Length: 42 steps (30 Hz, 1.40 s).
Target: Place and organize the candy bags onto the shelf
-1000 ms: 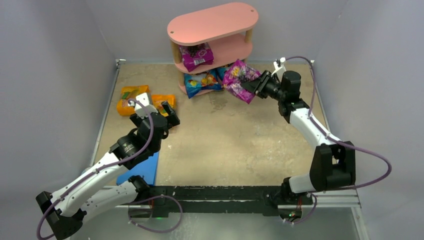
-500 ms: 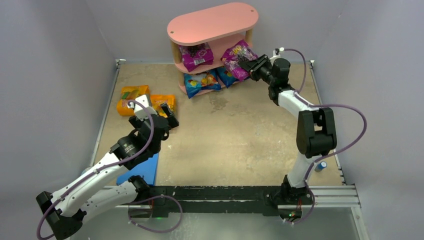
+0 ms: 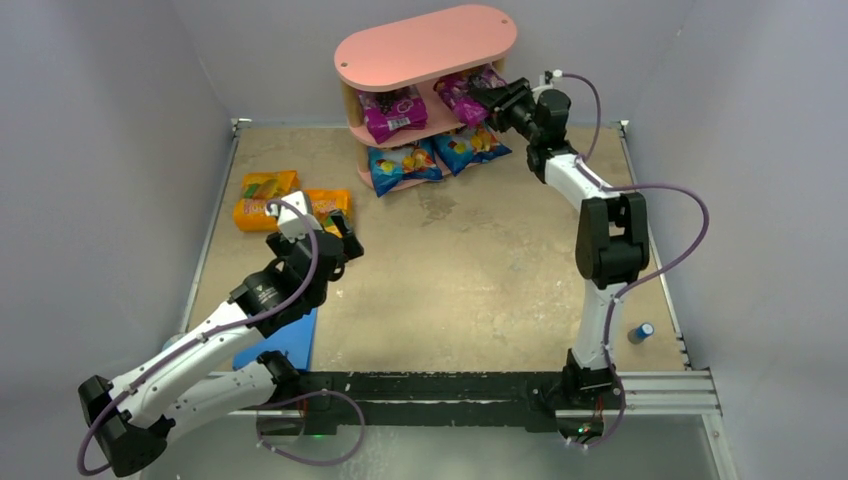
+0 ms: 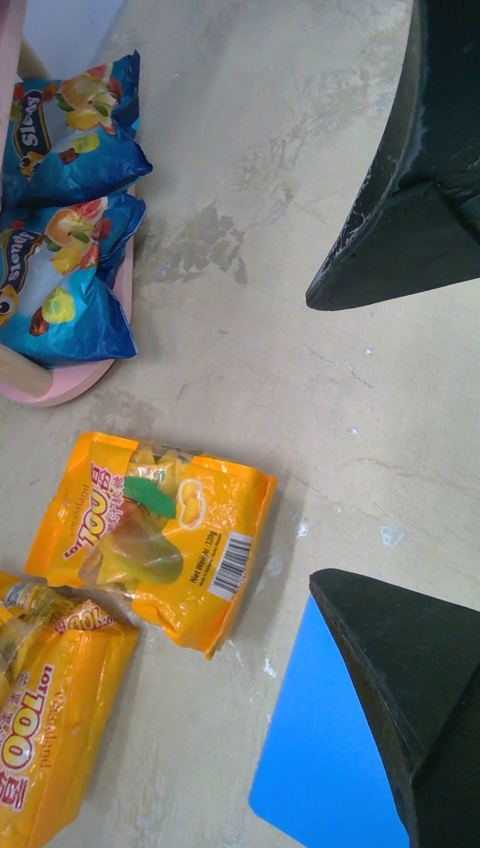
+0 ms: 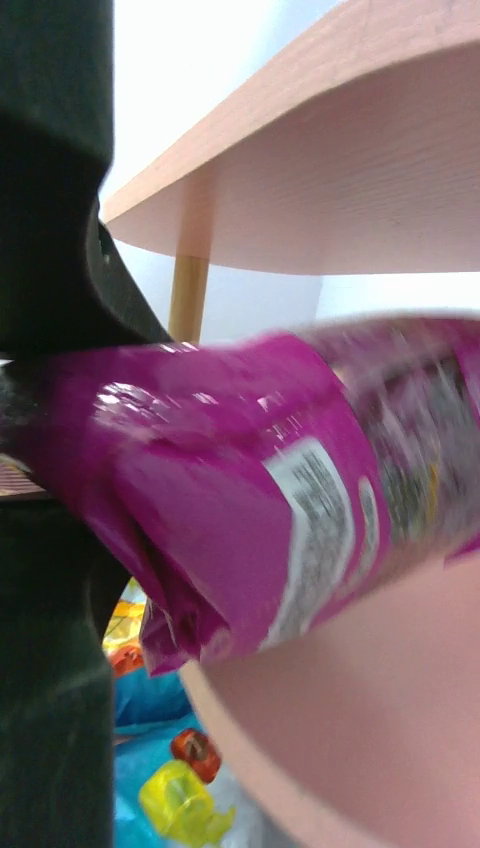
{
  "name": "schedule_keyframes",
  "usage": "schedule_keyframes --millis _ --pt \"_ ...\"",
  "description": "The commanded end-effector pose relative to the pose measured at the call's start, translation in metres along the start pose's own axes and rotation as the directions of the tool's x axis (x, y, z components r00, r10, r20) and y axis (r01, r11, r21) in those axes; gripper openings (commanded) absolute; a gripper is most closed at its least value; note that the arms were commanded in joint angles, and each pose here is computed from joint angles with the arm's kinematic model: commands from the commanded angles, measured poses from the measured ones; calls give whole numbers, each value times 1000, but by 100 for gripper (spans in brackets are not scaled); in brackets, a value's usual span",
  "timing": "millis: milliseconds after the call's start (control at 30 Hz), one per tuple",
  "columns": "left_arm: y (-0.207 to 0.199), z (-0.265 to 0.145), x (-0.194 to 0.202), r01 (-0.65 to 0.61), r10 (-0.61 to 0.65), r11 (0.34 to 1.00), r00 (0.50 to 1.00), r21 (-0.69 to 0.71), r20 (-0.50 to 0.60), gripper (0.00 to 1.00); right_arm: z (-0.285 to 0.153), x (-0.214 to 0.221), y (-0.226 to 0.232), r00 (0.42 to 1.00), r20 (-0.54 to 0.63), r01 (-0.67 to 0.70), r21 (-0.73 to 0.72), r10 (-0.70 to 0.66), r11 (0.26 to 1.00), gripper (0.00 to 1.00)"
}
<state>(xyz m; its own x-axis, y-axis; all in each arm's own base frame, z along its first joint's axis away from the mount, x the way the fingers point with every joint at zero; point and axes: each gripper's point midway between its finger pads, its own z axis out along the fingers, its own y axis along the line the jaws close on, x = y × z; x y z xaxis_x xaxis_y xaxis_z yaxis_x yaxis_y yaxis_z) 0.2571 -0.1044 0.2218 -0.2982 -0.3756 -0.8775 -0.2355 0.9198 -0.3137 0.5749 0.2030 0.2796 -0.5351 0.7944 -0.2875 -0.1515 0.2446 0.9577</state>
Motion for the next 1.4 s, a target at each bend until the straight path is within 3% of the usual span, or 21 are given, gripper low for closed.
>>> schedule_keyframes --millis 0,133,467,767,867,933,1067,1200,1333,1367 --pt "-7 3 1 16 -16 1000 1000 23 -5 99 10 -11 72 999 35 23 -168 -18 986 48" --pt "-9 3 3 14 -13 999 1000 33 -12 99 24 -28 67 995 102 17 -114 -5 993 53" --pt "-15 5 5 2 -1 999 1000 52 -22 99 3 -8 42 985 46 166 5 -166 986 75" --pt "-18 5 8 2 0 998 999 66 -35 99 -26 -7 17 935 36 344 139 -352 929 77" --pt "-20 4 8 1 2 997 999 74 -38 99 -35 -17 28 870 56 478 143 -489 867 76" --pt "-21 4 8 0 3 997 999 79 -40 99 -41 -23 43 797 71 588 132 -599 798 76" --pt "-22 4 9 -2 6 996 999 85 -46 99 -54 -38 67 544 103 822 135 -833 554 75" --pt "-24 6 13 -9 14 996 998 87 -58 99 -62 -49 70 341 87 921 172 -936 351 76" --pt "-28 8 17 -10 16 996 997 88 -74 99 -55 -54 68 217 64 960 167 -974 225 75" --pt "-29 8 18 -8 15 996 997 92 -79 99 -51 -55 67 210 64 962 164 -976 217 75"
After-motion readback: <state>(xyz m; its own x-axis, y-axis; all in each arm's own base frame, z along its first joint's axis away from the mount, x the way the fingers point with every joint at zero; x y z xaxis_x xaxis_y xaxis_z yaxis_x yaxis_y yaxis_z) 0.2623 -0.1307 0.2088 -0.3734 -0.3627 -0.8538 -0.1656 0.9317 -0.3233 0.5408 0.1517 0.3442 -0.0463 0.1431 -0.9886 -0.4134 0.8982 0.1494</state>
